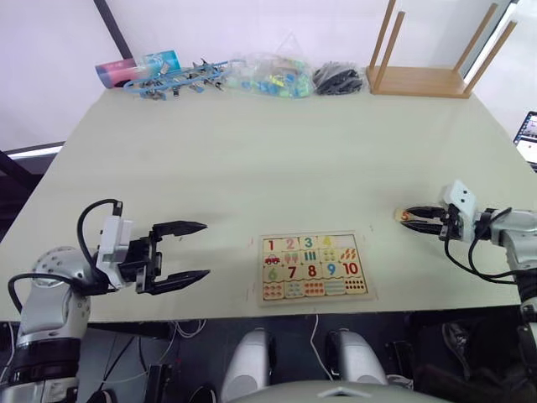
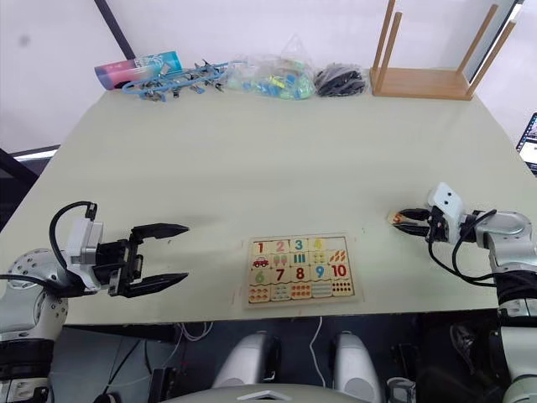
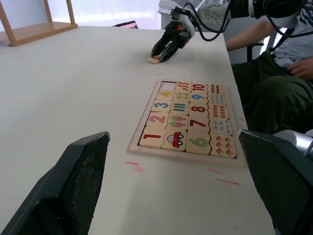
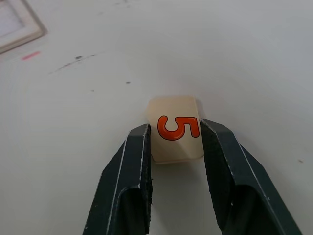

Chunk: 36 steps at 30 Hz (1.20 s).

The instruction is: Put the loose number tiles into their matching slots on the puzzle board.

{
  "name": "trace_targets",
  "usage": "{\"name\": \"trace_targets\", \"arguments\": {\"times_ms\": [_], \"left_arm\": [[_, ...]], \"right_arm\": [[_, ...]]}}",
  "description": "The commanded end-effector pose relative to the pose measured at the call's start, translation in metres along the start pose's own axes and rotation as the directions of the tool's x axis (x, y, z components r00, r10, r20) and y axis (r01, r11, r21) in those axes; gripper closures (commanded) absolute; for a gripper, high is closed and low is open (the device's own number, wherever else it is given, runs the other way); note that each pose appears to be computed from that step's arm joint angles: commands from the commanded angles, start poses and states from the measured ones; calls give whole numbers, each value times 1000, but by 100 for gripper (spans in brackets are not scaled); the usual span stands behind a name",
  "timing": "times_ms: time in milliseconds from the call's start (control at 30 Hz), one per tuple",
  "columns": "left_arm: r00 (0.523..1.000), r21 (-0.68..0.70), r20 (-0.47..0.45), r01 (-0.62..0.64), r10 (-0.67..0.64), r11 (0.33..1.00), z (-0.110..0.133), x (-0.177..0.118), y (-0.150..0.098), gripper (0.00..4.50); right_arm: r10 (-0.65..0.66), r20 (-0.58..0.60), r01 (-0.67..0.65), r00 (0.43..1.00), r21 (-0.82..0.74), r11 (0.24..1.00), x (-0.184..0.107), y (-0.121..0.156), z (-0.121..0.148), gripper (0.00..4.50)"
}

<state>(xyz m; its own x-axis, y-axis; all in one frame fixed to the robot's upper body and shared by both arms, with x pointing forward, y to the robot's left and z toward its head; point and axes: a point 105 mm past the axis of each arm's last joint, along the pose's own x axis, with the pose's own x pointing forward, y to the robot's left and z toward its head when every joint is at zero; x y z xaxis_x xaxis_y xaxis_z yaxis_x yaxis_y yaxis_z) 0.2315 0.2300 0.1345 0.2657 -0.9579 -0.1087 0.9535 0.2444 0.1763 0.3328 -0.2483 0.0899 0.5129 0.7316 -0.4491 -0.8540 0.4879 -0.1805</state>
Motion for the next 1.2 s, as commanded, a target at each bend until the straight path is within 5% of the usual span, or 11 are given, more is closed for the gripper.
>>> {"name": "trace_targets", "arguments": {"times_ms": [33, 400, 1200], "left_arm": [[999, 29, 1, 43, -43, 999, 5, -2, -3, 0], [991, 40, -23, 135, -134, 990, 5, 3, -10, 0], [977, 50, -32, 212, -210, 976, 4, 7, -12, 0]], "right_arm": [[65, 49, -60, 997, -97, 993, -4, 7, 36, 359], [352, -48, -353, 935, -211, 911, 21, 67, 81, 359], [295, -289, -379, 911, -303, 875, 64, 89, 89, 359]]}}
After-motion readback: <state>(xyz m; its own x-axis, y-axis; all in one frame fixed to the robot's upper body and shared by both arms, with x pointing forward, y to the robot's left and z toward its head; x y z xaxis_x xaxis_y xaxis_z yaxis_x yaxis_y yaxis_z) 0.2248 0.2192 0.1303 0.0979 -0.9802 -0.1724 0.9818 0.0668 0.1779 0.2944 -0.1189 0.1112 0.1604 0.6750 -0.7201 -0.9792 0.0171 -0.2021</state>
